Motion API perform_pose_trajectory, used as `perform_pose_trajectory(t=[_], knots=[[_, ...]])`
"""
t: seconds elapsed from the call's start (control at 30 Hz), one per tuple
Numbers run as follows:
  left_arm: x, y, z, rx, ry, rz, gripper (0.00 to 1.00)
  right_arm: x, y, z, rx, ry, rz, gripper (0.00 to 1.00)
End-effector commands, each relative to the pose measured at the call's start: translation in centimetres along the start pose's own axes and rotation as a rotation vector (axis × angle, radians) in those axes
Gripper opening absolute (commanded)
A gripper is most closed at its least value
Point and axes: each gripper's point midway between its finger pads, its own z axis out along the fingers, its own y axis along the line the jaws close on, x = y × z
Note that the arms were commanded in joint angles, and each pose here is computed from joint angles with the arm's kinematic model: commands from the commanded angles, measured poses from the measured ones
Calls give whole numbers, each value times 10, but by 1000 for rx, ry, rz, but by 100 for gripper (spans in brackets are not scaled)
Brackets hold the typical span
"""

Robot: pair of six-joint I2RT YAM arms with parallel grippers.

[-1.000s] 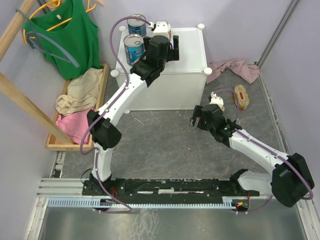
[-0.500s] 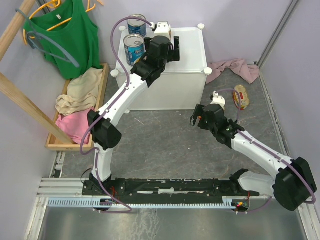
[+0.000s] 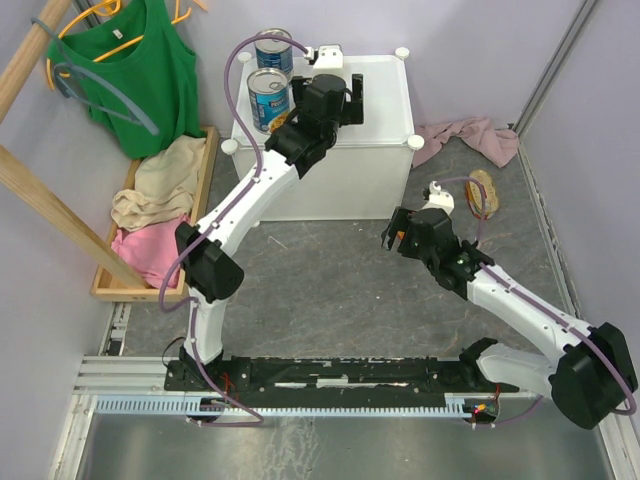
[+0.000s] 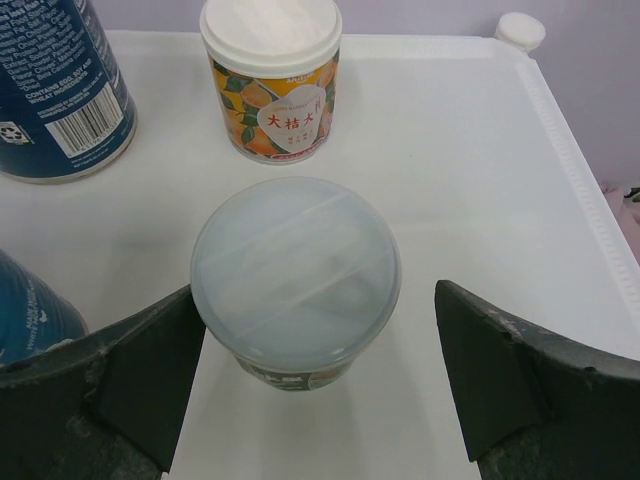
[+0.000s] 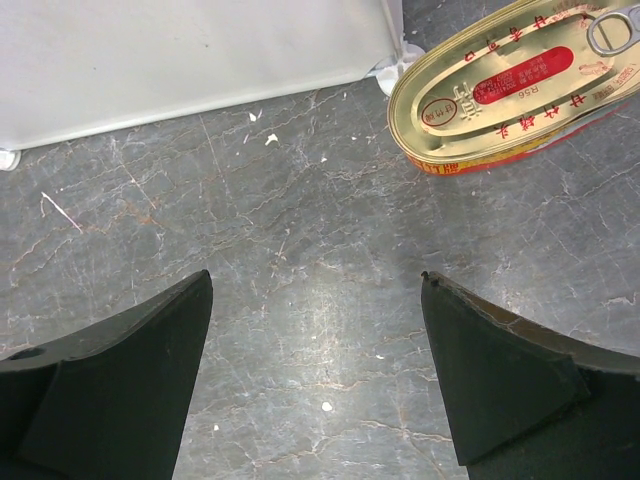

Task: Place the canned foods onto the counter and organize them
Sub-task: Place the canned food on the counter.

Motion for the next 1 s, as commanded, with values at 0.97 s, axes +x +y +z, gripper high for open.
perform_pose_trajectory(t=[0.97], knots=[[-75,-25,-113,82,-245,7,82,-25,7,-24,-52,-73,25,92]])
